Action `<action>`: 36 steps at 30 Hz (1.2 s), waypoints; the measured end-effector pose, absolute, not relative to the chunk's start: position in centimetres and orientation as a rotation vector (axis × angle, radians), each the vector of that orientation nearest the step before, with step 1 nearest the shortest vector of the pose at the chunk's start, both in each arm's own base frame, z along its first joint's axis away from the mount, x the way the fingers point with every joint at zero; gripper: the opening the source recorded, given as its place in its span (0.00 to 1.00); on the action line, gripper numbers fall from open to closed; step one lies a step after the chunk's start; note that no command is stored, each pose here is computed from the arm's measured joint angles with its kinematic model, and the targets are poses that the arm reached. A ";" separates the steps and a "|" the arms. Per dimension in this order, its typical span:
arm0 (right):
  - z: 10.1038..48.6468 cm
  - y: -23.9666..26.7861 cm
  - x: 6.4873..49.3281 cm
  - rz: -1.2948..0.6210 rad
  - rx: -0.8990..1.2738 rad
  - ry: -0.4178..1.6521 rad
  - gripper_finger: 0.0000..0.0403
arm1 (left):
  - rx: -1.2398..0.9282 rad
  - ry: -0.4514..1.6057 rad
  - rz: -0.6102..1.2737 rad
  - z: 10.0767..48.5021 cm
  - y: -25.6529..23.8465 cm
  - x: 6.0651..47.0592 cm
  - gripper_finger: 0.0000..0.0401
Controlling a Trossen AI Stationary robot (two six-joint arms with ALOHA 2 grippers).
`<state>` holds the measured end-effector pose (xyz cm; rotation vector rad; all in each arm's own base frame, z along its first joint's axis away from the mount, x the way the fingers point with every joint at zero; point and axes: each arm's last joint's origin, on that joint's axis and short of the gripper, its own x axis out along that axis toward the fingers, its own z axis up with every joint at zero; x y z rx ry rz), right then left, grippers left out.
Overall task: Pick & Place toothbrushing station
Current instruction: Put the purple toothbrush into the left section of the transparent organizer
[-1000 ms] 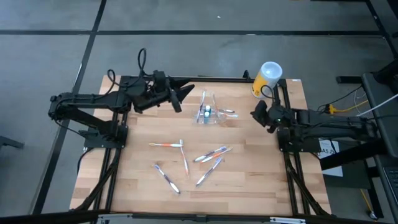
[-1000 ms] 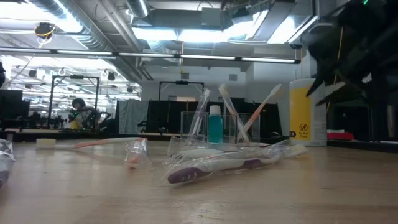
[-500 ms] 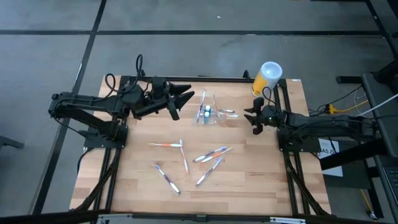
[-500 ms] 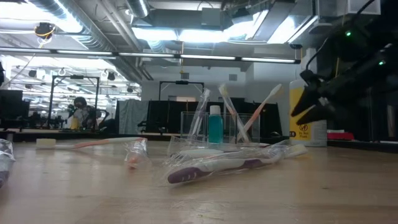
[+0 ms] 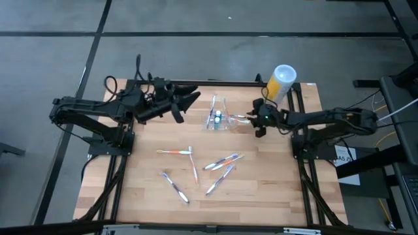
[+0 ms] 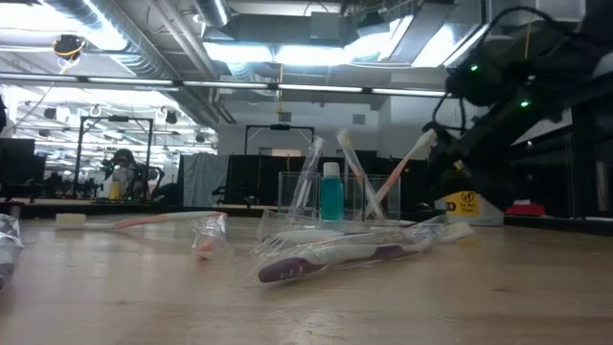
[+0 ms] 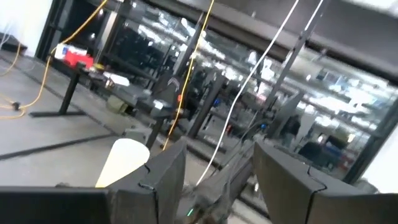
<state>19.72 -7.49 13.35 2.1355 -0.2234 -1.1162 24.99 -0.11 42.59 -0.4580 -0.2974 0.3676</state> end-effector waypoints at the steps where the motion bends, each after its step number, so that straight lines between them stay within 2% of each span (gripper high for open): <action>1: 13.2 -7.6 20.1 -1.128 2.136 -0.210 0.26 | -0.460 -0.304 0.366 42.8 -0.1 24.7 0.46; 9: 11.6 -8.5 21.8 -1.150 2.160 -0.155 0.22 | -0.463 -0.345 0.363 43.8 0.0 23.2 0.46; 17: 10.2 -8.8 22.2 -1.172 2.162 -0.114 0.21 | -0.466 -0.361 0.358 44.1 0.0 22.6 0.46; 30: 10.5 -10.4 22.7 -1.180 2.164 -0.184 0.21 | -0.463 -0.356 0.332 44.1 0.0 22.6 0.46; 36: 10.0 -10.9 24.1 -1.170 2.191 -0.113 0.21 | -0.467 -0.367 0.328 44.3 0.0 22.3 0.46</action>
